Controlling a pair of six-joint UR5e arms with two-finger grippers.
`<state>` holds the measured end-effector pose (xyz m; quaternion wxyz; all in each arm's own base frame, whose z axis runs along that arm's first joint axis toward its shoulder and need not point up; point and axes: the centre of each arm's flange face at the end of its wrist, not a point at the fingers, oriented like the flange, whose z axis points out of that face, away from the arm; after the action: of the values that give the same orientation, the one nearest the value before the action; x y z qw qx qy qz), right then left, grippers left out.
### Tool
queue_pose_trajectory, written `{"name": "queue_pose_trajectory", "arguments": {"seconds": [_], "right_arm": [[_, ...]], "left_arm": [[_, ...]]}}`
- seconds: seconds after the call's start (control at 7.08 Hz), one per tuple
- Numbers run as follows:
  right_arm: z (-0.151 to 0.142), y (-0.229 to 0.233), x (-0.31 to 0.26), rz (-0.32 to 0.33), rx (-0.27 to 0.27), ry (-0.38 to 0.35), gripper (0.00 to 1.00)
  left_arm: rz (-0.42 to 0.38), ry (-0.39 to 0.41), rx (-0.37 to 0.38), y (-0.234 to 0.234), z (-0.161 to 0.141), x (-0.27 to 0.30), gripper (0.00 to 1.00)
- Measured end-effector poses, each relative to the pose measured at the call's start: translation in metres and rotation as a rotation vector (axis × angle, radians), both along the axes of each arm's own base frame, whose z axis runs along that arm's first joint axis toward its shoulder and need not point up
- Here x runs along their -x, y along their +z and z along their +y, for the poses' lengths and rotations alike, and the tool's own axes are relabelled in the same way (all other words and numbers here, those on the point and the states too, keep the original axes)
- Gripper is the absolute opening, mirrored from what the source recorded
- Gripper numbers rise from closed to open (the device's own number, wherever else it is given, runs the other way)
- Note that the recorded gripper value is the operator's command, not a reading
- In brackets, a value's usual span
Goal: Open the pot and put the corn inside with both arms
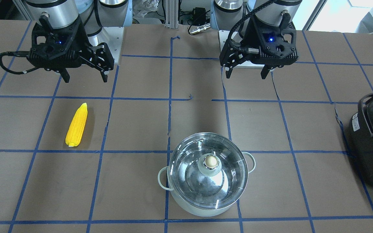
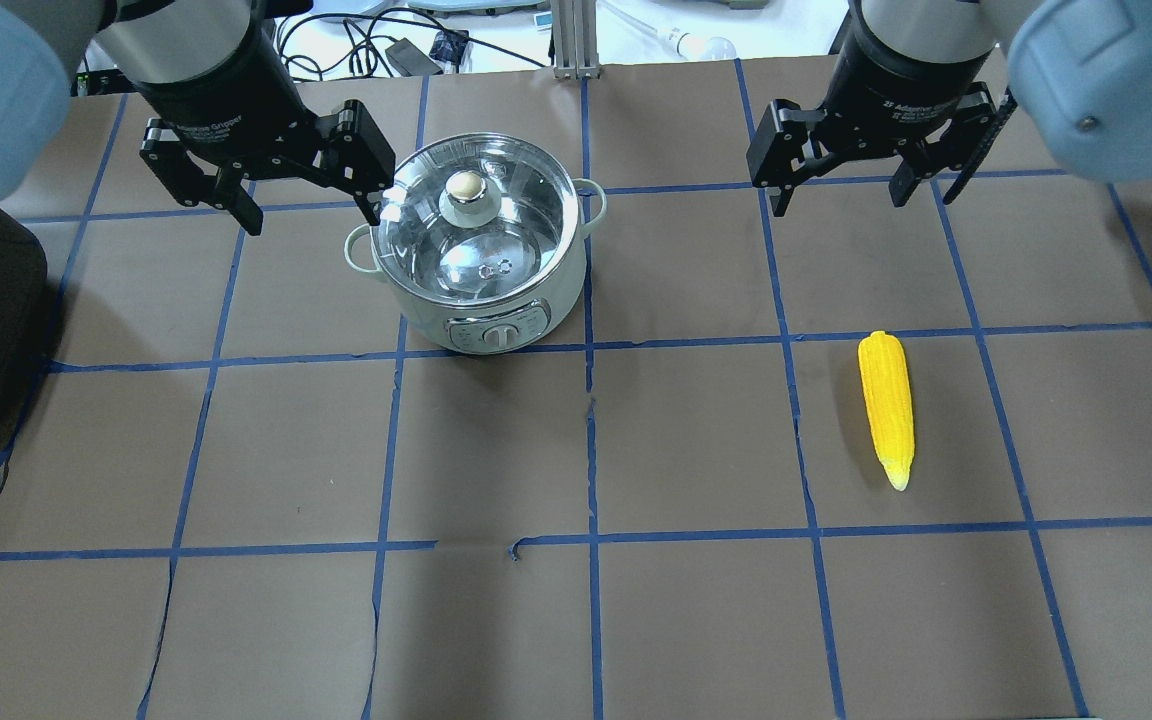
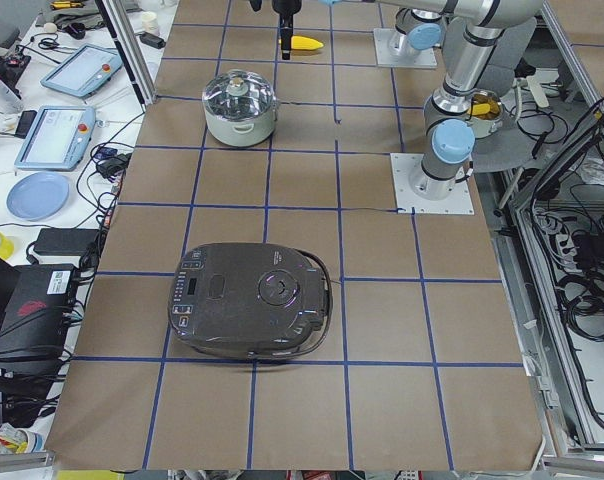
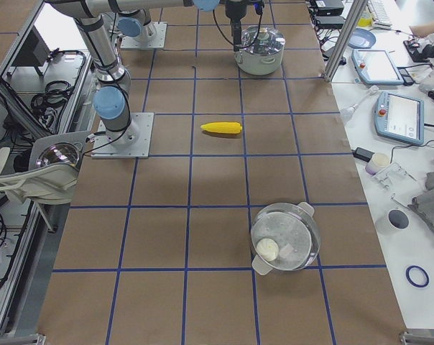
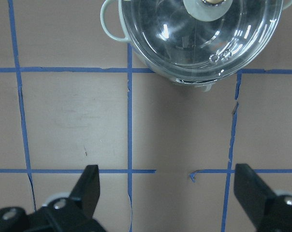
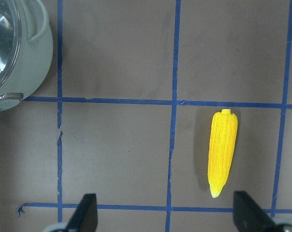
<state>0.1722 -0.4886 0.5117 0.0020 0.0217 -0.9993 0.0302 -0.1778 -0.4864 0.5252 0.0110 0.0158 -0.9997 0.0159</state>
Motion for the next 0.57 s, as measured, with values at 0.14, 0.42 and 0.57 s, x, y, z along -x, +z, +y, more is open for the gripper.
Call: {"name": "queue_pose_trajectory", "arguments": {"seconds": [0.14, 0.42, 0.57], "right_arm": [[-0.0003, -0.0010, -0.0006, -0.002, 0.000, 0.001, 1.00], [-0.0012, -0.0047, -0.0005, -0.001, 0.000, 0.001, 1.00], [-0.0017, -0.0061, -0.0002, -0.001, -0.003, 0.001, 1.00]], "left_arm": [[0.001, 0.001, 0.000, 0.0001, -0.0001, -0.0003, 1.00], [0.002, 0.003, 0.003, 0.0015, 0.0002, -0.0009, 1.00], [0.002, 0.003, 0.004, 0.0020, 0.0009, -0.0011, 1.00]]}}
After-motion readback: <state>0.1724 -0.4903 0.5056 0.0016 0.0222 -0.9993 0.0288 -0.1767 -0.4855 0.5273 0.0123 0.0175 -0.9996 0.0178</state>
